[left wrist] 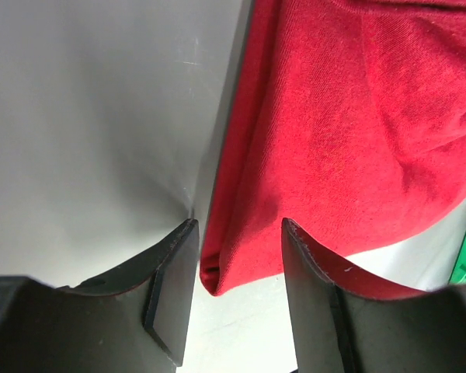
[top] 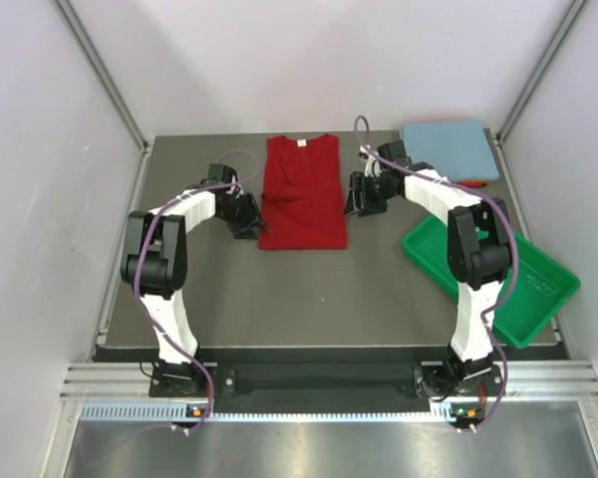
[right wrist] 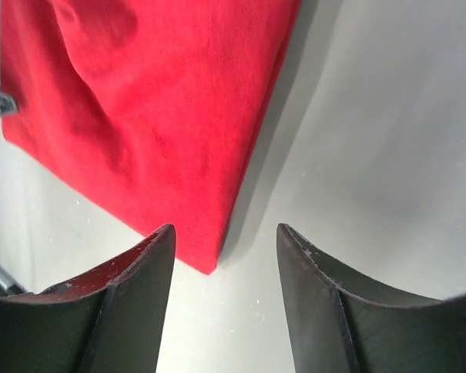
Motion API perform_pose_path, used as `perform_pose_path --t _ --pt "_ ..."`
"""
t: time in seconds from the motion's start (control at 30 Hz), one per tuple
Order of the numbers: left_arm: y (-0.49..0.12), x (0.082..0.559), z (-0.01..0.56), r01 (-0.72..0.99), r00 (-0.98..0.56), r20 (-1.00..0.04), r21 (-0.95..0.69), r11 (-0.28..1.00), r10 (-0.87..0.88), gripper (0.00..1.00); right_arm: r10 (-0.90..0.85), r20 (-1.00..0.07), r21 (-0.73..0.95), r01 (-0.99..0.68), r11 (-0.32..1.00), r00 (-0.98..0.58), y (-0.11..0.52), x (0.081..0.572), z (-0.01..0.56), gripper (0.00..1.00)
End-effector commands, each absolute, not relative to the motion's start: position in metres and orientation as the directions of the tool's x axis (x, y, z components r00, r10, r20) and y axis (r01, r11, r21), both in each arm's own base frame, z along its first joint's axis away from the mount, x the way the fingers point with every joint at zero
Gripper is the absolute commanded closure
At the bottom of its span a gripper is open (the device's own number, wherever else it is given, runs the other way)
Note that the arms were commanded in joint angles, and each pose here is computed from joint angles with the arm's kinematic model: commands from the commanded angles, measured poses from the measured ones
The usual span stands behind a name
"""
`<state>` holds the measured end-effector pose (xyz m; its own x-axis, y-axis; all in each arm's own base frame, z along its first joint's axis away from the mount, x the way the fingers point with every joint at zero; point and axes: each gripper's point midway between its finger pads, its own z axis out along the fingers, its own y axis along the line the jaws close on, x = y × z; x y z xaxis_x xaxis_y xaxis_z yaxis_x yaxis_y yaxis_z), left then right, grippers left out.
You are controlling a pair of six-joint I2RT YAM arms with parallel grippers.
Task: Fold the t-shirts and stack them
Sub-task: Fold the tshirt
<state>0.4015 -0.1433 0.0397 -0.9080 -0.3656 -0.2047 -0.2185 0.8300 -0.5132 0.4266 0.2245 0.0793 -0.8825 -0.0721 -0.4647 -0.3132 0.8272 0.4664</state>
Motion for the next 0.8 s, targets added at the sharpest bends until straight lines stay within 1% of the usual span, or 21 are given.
perform_pose_path --t 0.0,0.13,0.27,0.4,0.5,0.53,0.57,0.6,0.63,0.67,0.7,0.73,0.77 --pt "-0.149 0.409 0.040 -0.159 -0.911 -0.244 -0.536 0.829 -0.333 0.48 -0.106 -0.486 0.499 -0.375 0.781 -0.867 0.236 0.419 0.079 0.45" --pt "-0.146 0.404 0.029 -0.167 -0.917 -0.236 -0.505 0.847 -0.322 0.48 -0.115 -0.460 0.519 -0.371 0.770 -0.881 0.238 0.410 0.061 0.46" --pt "-0.148 0.399 0.023 -0.163 -0.920 -0.233 -0.503 0.849 -0.315 0.49 -0.119 -0.468 0.532 -0.387 0.753 -0.876 0.244 0.403 0.052 0.46" --pt "-0.148 0.394 0.017 -0.168 -0.925 -0.220 -0.496 0.852 -0.310 0.50 -0.142 -0.439 0.575 -0.398 0.715 -0.887 0.258 0.389 0.041 0.46" --pt "-0.148 0.393 0.015 -0.171 -0.924 -0.219 -0.496 0.851 -0.313 0.56 -0.147 -0.433 0.570 -0.396 0.720 -0.889 0.261 0.385 0.035 0.47" --pt "-0.148 0.393 0.014 -0.172 -0.925 -0.215 -0.497 0.851 -0.312 0.59 -0.143 -0.429 0.573 -0.391 0.721 -0.892 0.261 0.383 0.034 0.48" --pt "-0.148 0.392 0.012 -0.180 -0.925 -0.211 -0.493 0.851 -0.317 0.77 -0.138 -0.425 0.574 -0.384 0.723 -0.895 0.260 0.381 0.032 0.52" --pt "-0.147 0.391 0.011 -0.191 -0.923 -0.206 -0.486 0.853 -0.324 0.85 -0.138 -0.422 0.571 -0.381 0.728 -0.896 0.258 0.380 0.030 0.56" --pt "-0.146 0.388 0.008 -0.203 -0.924 -0.198 -0.475 0.856 -0.328 0.93 -0.136 -0.419 0.566 -0.376 0.734 -0.898 0.257 0.378 0.030 0.70" --pt "-0.142 0.388 0.006 -0.216 -0.920 -0.200 -0.459 0.862 -0.338 0.99 -0.142 -0.408 0.559 -0.370 0.742 -0.902 0.254 0.375 0.028 0.83" --pt "-0.141 0.383 0.003 -0.244 -0.918 -0.180 -0.449 0.860 -0.354 1.00 -0.148 -0.398 0.543 -0.362 0.758 -0.906 0.249 0.371 0.025 0.95" --pt "-0.143 0.379 0.007 -0.247 -0.916 -0.180 -0.449 0.859 -0.358 1.00 -0.155 -0.397 0.536 -0.366 0.761 -0.905 0.246 0.366 0.029 1.00" --pt "-0.142 0.369 0.002 -0.262 -0.917 -0.167 -0.432 0.863 -0.362 1.00 -0.164 -0.400 0.524 -0.372 0.766 -0.902 0.244 0.363 0.029 1.00"
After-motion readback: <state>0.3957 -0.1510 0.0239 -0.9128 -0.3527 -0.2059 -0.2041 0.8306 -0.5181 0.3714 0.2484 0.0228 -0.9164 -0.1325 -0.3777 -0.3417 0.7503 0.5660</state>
